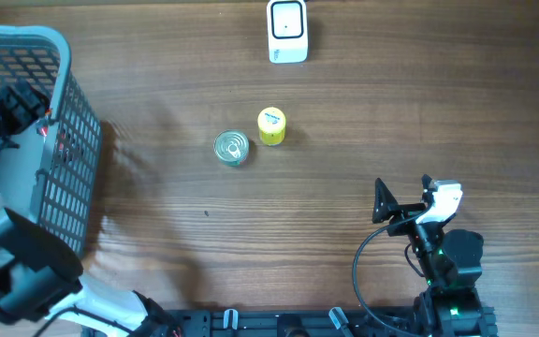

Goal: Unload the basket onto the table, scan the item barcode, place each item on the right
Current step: 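Grasp the black-orange snack packet with the left gripper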

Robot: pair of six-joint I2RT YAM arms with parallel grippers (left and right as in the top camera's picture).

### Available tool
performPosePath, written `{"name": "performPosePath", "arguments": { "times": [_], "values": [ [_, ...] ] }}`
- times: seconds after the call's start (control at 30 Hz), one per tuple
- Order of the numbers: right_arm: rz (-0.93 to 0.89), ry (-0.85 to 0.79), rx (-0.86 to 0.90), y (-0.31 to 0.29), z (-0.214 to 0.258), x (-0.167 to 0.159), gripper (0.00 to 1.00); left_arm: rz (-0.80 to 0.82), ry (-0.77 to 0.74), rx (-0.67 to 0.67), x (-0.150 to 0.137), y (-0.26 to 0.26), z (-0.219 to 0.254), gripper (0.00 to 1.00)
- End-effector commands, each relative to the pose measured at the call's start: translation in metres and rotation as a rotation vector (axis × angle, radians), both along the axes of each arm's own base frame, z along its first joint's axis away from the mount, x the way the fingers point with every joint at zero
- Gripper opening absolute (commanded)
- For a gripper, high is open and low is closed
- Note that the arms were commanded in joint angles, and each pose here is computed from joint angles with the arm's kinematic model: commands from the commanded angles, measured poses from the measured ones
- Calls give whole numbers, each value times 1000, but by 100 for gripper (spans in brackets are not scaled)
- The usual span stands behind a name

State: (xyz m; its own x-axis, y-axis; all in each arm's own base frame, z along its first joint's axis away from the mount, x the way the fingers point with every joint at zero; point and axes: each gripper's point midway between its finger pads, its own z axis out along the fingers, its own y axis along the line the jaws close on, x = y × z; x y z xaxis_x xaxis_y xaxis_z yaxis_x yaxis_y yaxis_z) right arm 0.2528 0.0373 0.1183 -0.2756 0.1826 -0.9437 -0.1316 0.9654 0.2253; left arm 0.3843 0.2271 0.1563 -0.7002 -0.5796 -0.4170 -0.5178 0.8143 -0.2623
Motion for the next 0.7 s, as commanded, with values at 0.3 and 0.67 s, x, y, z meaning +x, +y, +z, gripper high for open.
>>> {"name": "performPosePath", "arguments": {
  "times": [0.3,0.67],
  "values": [
    [-8,3,7,-1,-1,0,100,3,177,-132,-6,-4,-100,89],
    [-8,3,7,-1,-1,0,100,-7,173,-131,-2,-9,-122,58]
  ]
}}
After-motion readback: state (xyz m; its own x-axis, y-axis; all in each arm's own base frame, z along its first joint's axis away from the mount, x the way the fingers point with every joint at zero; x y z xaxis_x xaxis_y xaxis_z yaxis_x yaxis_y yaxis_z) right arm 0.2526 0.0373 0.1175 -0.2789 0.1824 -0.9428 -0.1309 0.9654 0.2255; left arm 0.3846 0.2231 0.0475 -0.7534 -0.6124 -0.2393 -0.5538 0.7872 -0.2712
